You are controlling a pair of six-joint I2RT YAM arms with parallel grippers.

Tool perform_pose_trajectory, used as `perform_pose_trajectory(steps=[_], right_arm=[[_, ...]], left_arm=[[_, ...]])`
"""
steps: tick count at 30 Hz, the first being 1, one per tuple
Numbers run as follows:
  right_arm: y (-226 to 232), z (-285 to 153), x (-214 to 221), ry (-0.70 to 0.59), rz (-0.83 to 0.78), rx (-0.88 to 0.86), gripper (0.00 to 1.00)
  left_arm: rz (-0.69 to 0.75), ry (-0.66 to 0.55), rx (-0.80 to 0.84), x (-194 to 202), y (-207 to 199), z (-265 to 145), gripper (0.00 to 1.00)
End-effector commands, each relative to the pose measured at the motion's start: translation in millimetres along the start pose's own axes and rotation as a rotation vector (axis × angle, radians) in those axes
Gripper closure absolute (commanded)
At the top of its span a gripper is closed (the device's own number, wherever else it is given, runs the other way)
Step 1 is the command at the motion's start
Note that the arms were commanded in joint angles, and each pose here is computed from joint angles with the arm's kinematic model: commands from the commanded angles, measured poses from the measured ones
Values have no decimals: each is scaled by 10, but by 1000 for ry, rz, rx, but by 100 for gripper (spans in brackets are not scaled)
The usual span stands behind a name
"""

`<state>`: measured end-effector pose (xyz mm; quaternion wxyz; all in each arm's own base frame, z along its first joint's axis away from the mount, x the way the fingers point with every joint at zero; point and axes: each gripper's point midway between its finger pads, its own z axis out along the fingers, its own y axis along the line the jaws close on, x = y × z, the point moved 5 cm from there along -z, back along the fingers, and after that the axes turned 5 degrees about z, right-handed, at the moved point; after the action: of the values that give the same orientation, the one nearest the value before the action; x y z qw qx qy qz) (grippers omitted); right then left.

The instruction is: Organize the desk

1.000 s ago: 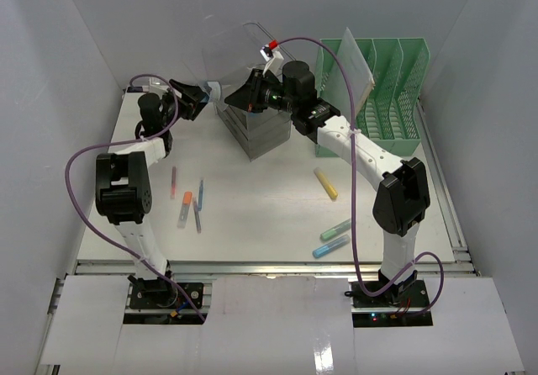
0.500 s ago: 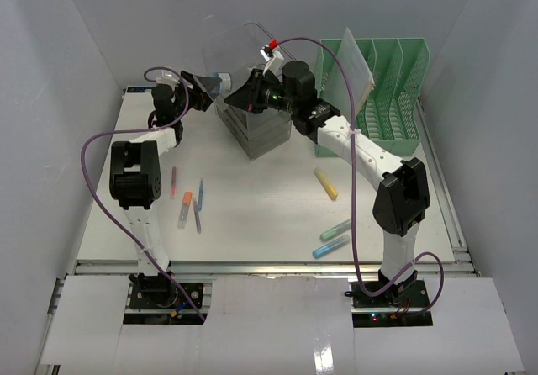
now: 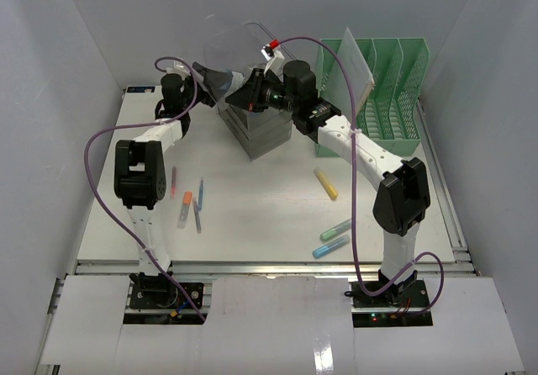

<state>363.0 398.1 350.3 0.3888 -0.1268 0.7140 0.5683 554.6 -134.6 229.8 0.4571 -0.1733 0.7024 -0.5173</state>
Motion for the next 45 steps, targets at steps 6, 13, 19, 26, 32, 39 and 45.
perform_pose_trajectory(steps=[6, 13, 19, 26, 32, 39, 45], right_arm=[[403, -121, -229, -56, -44, -115, 92], [426, -146, -242, -62, -51, -115, 92], [405, -145, -227, -61, -52, -110, 92], [402, -160, -228, -66, -59, -104, 92], [376, -166, -219, -67, -72, -96, 92], [347, -157, -190, -62, -71, -91, 92], [315, -151, -153, -54, -69, -91, 87]], left_arm=[[116, -49, 41, -236, -447, -124, 10], [122, -55, 28, -204, -530, -262, 9], [100, -111, -108, -89, -452, -671, 9], [14, -134, -205, 49, -171, -1103, 12], [30, -143, -135, -86, -246, -1168, 15], [62, -109, 27, -153, -522, -1090, 16], [35, -63, 85, -99, -588, -1094, 16]])
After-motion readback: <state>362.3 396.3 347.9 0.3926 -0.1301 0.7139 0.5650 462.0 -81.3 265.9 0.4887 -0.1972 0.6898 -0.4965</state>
